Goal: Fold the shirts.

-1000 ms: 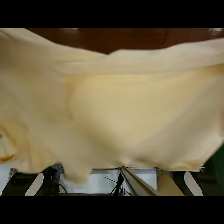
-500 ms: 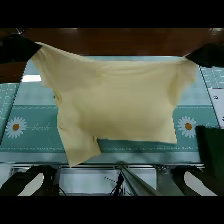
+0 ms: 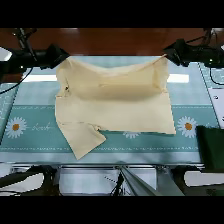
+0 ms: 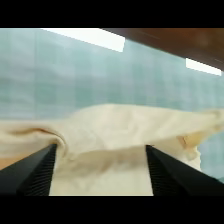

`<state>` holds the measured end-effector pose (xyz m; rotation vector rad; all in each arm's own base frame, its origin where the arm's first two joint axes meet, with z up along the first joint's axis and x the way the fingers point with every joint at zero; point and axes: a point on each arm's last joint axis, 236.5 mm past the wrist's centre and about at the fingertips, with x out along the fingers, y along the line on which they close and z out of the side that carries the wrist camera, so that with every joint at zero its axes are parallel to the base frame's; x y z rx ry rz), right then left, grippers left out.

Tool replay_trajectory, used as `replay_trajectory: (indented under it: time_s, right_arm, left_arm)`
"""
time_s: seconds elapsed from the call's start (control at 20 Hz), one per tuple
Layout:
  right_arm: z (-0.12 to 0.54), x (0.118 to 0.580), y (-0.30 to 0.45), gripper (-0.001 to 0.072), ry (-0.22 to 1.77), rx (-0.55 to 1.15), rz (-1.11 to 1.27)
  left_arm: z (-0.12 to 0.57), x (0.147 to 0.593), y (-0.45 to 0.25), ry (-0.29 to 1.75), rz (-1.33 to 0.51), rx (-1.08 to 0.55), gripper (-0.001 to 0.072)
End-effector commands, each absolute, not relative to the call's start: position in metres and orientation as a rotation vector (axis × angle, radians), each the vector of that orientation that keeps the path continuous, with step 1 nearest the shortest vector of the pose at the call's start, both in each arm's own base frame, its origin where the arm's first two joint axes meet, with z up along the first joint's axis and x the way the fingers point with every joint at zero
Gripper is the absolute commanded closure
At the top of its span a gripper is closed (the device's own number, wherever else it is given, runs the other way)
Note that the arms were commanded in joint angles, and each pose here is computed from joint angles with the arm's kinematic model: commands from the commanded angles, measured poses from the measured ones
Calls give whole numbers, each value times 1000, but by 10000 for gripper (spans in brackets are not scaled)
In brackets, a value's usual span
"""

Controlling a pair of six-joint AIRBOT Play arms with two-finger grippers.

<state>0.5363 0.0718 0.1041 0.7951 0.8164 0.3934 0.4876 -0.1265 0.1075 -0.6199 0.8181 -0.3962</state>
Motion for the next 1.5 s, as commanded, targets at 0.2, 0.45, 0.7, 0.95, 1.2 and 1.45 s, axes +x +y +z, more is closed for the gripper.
replay_trajectory:
  time_s: [0.2, 0.45, 0.7, 0.95, 1.2, 1.45]
  right_arm:
    - [101, 460, 15, 83, 1029, 734, 463]
    - [46, 361, -60, 88, 1141, 566, 133]
    - [-1, 286, 3, 88, 1069, 813, 103]
    - [-16, 253, 25, 88, 1080, 827, 106]
    - [-16, 252, 26, 89, 1084, 829, 110]
    - [-15, 245, 34, 88, 1116, 836, 138]
  left_arm:
    - [57, 396, -63, 1245, -518, -509, 7]
    - [21, 334, -13, 1325, -357, -730, 8]
    - [-53, 269, -20, 1417, -223, -926, 8]
    - [-77, 265, -17, 1392, -141, -977, 8]
    - [-79, 273, -15, 1355, -139, -957, 8]
    - [-94, 280, -49, 1337, -180, -927, 8]
